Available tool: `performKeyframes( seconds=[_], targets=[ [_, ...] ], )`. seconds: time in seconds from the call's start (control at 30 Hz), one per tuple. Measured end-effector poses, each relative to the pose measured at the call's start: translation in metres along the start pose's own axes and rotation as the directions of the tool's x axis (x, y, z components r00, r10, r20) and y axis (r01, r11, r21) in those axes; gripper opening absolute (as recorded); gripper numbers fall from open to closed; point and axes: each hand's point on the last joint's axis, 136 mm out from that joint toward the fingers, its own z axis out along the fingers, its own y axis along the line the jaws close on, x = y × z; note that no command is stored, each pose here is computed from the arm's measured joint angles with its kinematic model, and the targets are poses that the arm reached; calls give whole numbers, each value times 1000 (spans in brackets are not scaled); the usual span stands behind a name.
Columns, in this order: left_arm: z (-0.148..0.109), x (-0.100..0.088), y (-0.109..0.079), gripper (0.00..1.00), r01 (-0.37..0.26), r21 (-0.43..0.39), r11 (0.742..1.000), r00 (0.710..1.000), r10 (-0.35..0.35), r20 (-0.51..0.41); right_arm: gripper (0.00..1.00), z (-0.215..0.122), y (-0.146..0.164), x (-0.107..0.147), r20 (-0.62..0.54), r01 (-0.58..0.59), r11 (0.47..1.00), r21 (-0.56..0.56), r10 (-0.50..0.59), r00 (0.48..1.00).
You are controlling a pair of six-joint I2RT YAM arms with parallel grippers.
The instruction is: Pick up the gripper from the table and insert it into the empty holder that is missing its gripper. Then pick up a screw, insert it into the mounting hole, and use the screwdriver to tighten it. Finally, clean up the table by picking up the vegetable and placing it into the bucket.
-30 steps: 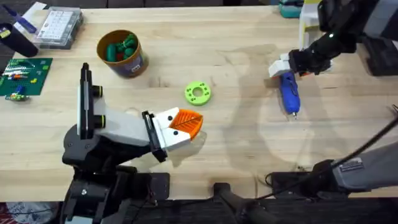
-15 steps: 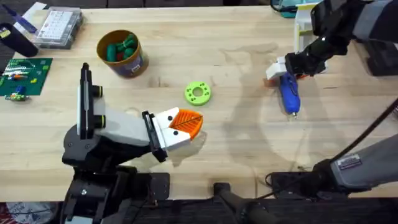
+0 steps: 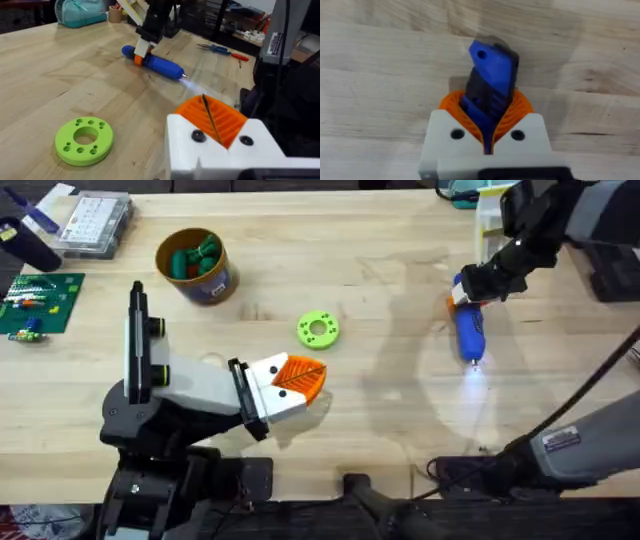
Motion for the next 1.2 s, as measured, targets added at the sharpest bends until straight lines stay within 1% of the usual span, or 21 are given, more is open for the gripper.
performKeyframes(
  seconds=[0.23,0.33,0.4,0.47,0.53,0.67,0.83,0.97,1.07,1.1,1.2],
  targets=[
    [0,0,0,4,0,0,1000,1000,0,0,29,-2,1,4,-20,7,1000,-6,-7,1000],
    [0,0,0,4,0,0,1000,1000,0,0,29,-6,5,17,-81,9,1000,-27,-11,997],
    [0,0,0,4,0,0,1000,1000,0,0,29,-16,8,25,-127,10,999,-44,-15,992],
    [0,0,0,4,0,0,1000,1000,0,0,29,-26,9,19,-99,10,999,-46,-14,995],
    [0,0,0,4,0,0,1000,1000,0,0,29,-43,9,11,-47,10,999,-46,-12,999],
    [0,0,0,4,0,0,1000,1000,0,0,29,-90,12,-5,108,14,998,-55,-8,994],
    [0,0,0,4,0,0,1000,1000,0,0,29,-152,23,-10,297,30,995,-92,-2,955],
    [0,0,0,4,0,0,1000,1000,0,0,29,-199,38,-5,430,63,987,-148,7,903],
    [0,0,0,4,0,0,1000,1000,0,0,29,-231,57,-2,526,116,975,-188,0,850],
    [0,0,0,4,0,0,1000,1000,0,0,29,-241,65,-1,559,138,971,-197,-5,829],
    [0,0,0,4,0,0,1000,1000,0,0,29,-278,98,-5,673,242,944,-225,-29,739]
  ],
)
